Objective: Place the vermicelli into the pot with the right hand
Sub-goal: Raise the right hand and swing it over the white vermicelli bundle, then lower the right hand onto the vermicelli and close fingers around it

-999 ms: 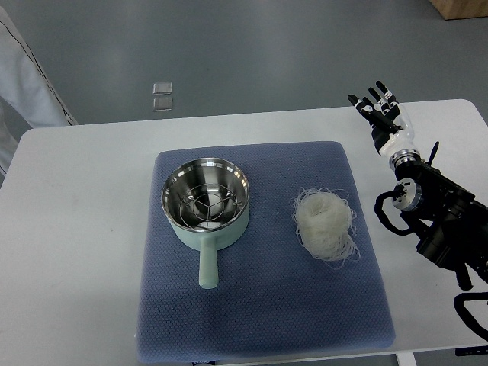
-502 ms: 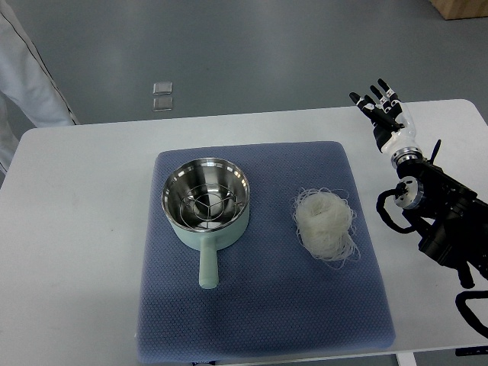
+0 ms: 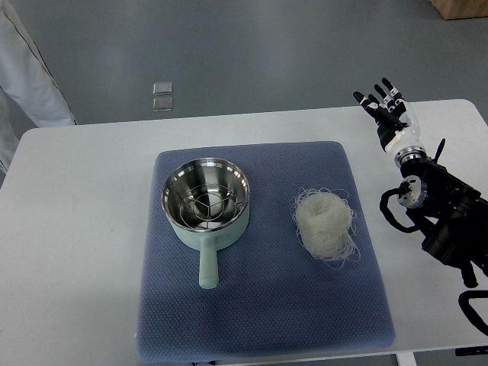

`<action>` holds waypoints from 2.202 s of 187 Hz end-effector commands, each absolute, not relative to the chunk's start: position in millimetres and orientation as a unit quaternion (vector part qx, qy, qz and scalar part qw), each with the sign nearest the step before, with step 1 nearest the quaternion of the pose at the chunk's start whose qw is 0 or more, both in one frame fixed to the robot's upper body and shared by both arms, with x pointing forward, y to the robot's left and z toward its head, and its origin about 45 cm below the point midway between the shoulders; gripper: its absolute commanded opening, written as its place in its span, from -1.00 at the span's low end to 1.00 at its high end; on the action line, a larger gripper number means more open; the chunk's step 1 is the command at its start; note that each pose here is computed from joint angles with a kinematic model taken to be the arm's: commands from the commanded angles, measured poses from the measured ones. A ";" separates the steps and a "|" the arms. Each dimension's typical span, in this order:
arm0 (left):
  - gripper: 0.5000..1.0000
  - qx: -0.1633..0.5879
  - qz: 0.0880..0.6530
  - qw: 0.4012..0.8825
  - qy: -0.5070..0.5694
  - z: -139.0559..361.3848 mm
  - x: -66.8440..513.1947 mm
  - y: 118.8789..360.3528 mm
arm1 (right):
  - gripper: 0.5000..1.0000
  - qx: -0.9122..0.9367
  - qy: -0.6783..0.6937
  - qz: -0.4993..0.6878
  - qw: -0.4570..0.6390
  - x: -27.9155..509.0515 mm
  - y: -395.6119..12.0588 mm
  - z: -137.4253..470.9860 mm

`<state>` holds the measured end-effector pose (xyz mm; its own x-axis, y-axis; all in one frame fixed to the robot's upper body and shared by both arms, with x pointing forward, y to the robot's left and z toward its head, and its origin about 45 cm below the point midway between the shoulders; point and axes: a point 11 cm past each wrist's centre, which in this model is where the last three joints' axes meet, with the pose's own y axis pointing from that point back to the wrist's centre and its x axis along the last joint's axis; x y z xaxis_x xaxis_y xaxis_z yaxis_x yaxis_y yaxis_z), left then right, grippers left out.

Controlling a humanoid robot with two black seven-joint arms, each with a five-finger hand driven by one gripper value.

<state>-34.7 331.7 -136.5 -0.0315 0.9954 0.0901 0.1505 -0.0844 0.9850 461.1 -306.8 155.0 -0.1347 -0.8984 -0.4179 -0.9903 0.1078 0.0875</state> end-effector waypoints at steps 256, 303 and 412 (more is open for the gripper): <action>1.00 0.547 0.492 0.429 0.524 -136.6 -34.5 331.2 | 0.71 -0.819 0.218 -0.367 -0.384 422.8 -316.1 267.2; 1.00 0.547 0.492 0.429 0.524 -136.6 -34.5 331.2 | 0.71 -0.809 0.081 -0.401 -0.422 403.4 -281.7 279.7; 1.00 0.548 0.492 0.429 0.523 -136.5 -34.6 331.8 | 0.70 -0.793 -0.007 -0.422 -0.439 388.3 -241.1 233.4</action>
